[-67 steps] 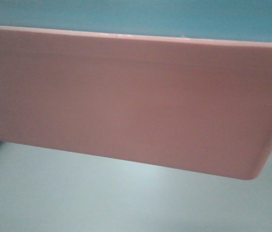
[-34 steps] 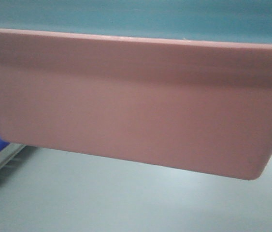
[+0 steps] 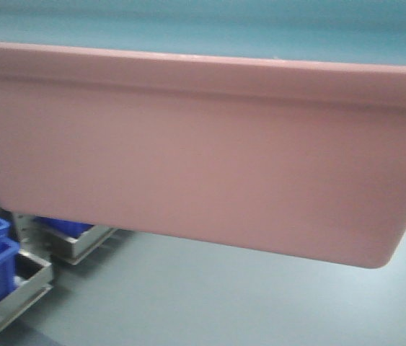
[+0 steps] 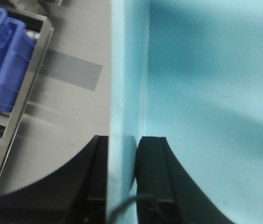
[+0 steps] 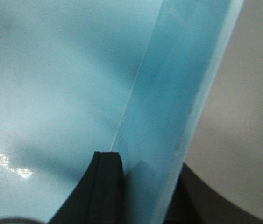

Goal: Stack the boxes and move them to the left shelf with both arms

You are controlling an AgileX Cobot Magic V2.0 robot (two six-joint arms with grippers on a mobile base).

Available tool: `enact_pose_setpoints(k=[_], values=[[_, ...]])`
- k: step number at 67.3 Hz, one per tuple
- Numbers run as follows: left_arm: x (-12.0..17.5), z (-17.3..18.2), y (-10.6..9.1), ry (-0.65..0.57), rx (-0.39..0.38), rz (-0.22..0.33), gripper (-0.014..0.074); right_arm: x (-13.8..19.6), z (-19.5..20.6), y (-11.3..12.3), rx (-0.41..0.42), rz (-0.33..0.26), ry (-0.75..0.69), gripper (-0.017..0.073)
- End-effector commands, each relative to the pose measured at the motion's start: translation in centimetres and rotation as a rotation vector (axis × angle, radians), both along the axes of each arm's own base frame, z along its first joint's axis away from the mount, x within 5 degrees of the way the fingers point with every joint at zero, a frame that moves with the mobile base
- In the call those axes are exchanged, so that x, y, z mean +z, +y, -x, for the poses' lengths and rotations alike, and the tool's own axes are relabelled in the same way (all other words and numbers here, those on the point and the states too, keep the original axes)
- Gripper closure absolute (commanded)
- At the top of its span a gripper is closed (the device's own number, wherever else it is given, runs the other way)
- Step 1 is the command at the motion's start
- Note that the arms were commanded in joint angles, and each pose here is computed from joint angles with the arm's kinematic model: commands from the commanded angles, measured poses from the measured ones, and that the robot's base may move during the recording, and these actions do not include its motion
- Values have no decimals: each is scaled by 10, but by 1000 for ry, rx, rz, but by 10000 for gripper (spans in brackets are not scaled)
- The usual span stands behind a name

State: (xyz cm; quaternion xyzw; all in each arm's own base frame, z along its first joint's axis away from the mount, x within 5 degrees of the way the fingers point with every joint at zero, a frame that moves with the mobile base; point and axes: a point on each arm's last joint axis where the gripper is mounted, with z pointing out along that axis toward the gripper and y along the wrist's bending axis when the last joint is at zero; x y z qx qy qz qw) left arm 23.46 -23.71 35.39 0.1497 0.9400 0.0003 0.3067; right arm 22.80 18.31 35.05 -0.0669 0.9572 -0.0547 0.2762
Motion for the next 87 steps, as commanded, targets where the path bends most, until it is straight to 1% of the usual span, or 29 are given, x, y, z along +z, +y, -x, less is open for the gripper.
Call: enact_pose_setpoints(k=[1,87], values=[[37,13,-20,-113,-124,274,606,29,3,21,150,-206,-147,531],[37,13,-20,-114,-124,273,606,29,3,20,149,-203,-144,531]])
